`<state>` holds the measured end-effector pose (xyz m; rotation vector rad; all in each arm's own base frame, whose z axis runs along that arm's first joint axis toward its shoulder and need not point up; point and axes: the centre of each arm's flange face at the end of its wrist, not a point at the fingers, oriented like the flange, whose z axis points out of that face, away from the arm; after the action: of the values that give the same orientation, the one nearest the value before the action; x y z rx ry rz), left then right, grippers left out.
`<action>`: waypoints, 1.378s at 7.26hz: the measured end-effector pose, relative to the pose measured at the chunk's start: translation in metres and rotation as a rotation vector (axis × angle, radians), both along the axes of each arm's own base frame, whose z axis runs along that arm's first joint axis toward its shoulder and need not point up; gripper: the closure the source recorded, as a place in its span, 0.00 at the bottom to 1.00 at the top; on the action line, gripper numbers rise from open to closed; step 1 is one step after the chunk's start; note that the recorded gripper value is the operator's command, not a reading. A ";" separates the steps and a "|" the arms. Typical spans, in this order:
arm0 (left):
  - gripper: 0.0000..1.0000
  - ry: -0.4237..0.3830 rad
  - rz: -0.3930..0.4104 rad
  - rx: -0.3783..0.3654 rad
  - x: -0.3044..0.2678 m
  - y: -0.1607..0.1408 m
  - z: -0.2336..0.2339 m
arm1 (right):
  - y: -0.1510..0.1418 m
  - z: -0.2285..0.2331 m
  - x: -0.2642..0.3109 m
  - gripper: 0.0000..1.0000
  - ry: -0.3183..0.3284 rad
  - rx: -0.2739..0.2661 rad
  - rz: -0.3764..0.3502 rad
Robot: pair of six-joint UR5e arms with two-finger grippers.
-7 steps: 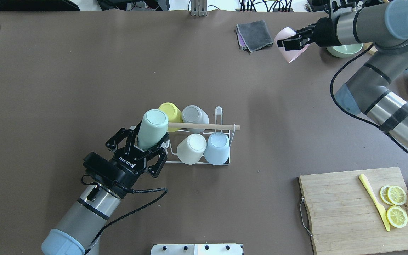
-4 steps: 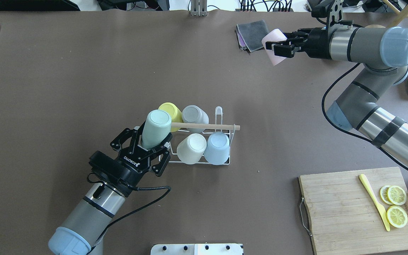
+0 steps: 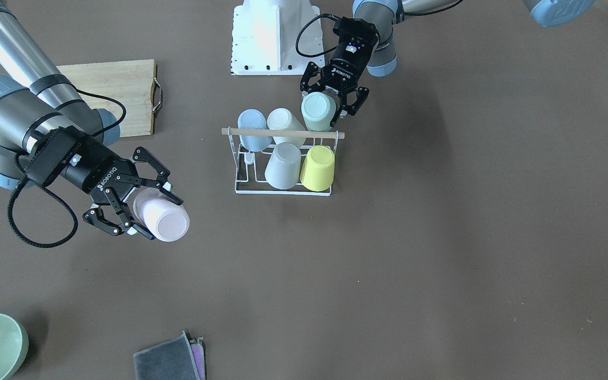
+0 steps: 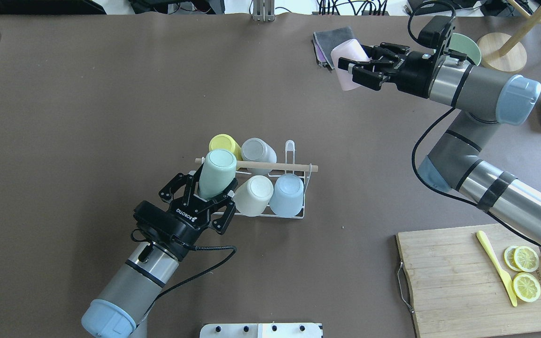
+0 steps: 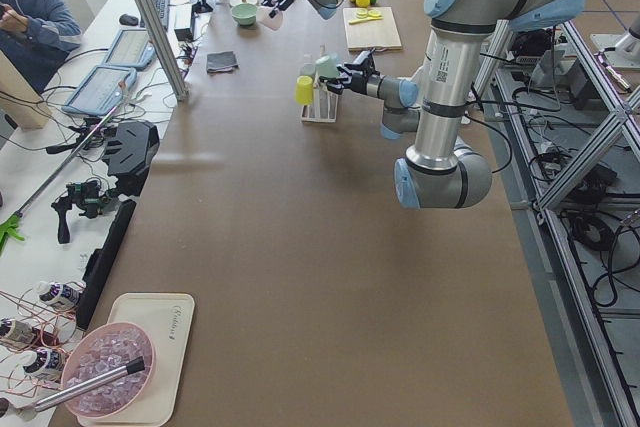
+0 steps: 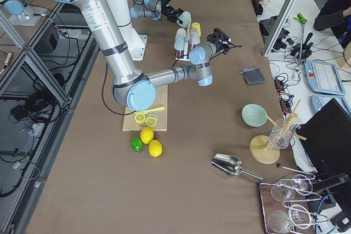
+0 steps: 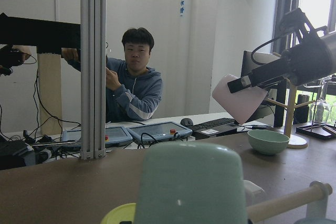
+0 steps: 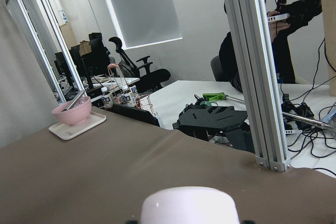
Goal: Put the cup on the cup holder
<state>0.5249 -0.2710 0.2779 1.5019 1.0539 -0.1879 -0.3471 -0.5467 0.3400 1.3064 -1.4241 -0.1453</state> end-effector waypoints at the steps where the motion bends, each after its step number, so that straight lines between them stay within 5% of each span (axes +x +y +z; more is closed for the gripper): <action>1: 0.75 -0.001 0.001 0.000 0.001 0.000 0.001 | 0.005 -0.003 -0.009 1.00 -0.022 0.009 0.001; 2: 0.55 -0.002 0.002 0.000 0.001 0.000 0.001 | 0.008 -0.016 -0.021 1.00 -0.053 0.009 -0.004; 3: 0.02 -0.004 0.003 0.000 0.001 0.000 0.002 | 0.006 -0.040 -0.029 1.00 -0.097 0.006 -0.022; 7: 0.02 -0.005 0.001 0.003 0.000 0.002 0.003 | 0.019 -0.063 -0.051 1.00 -0.169 -0.030 -0.103; 10: 0.02 0.018 0.000 0.031 -0.026 0.007 -0.017 | 0.051 -0.061 -0.062 1.00 -0.220 0.054 -0.204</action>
<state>0.4994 -0.2641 0.2613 1.5310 1.0757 -0.1859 -0.4090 -0.4960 0.2795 1.2479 -1.7521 -0.1814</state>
